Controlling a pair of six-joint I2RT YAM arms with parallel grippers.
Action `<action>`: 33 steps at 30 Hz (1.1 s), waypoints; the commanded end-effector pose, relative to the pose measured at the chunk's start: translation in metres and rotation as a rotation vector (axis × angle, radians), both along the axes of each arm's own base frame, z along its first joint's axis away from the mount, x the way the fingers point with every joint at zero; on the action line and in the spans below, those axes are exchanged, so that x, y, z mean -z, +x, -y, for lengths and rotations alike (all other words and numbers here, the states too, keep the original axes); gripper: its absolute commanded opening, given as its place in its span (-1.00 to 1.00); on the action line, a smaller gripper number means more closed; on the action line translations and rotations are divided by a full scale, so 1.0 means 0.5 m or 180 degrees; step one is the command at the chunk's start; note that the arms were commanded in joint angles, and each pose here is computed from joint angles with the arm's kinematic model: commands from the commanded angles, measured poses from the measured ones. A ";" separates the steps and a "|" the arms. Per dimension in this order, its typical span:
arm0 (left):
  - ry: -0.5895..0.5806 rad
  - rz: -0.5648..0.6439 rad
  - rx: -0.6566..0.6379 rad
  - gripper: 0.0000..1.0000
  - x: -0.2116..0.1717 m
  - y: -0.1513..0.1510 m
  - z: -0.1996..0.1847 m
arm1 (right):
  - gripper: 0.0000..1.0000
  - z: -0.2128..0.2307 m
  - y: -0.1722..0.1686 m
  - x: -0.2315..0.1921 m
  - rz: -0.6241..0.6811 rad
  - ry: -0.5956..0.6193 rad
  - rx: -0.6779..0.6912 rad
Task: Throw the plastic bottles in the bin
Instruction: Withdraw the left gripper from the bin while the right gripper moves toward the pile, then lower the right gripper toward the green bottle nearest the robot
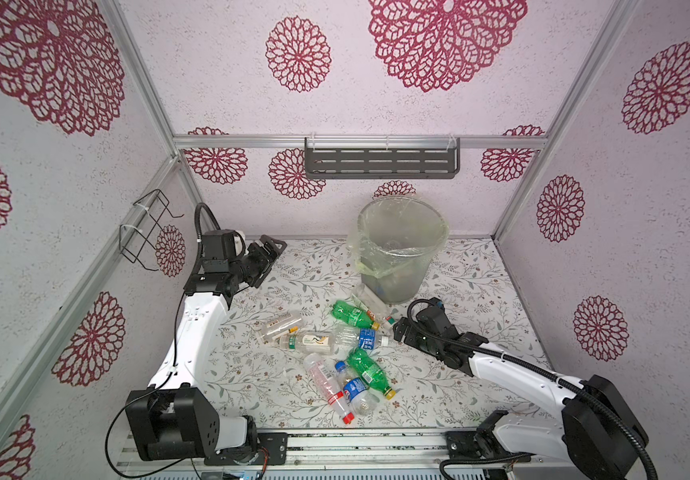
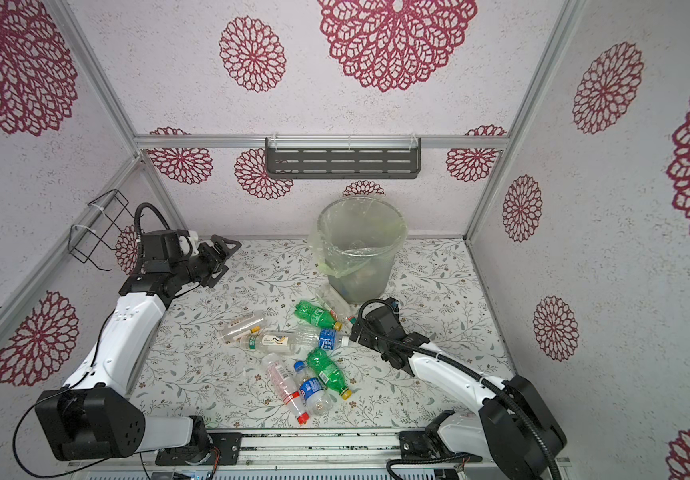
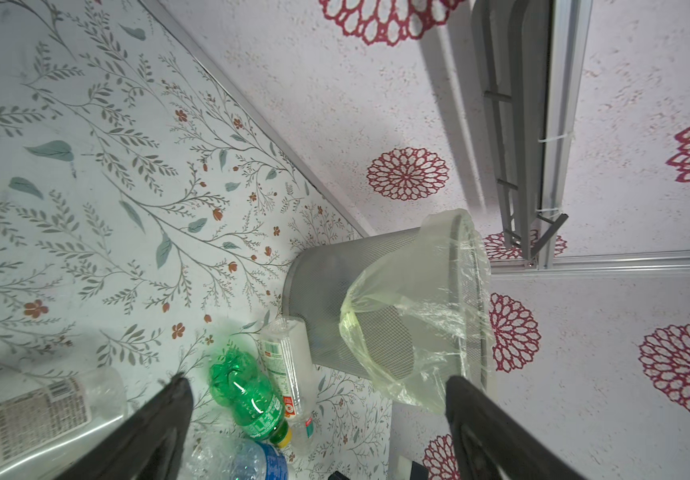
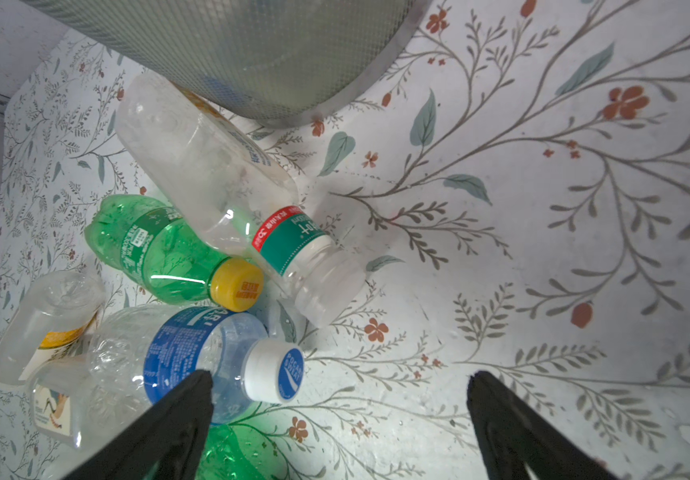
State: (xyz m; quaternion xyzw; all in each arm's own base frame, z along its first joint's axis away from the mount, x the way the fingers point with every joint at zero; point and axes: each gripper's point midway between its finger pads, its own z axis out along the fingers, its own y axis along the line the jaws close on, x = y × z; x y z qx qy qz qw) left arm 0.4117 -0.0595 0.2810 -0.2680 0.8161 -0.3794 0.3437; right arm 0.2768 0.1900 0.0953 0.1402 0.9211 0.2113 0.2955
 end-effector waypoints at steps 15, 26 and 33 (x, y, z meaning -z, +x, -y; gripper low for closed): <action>0.0074 -0.0286 -0.0078 0.95 0.076 -0.040 -0.100 | 0.98 -0.072 0.023 -0.047 0.0151 0.0060 -0.0140; 0.0087 -0.0555 -0.0113 0.95 0.141 -0.055 -0.114 | 0.98 -0.138 0.013 -0.030 0.0109 -0.0126 -0.0565; 0.0118 -0.0596 -0.0160 0.95 0.149 -0.054 -0.122 | 0.98 -0.180 0.006 -0.031 0.0149 -0.0354 -0.0906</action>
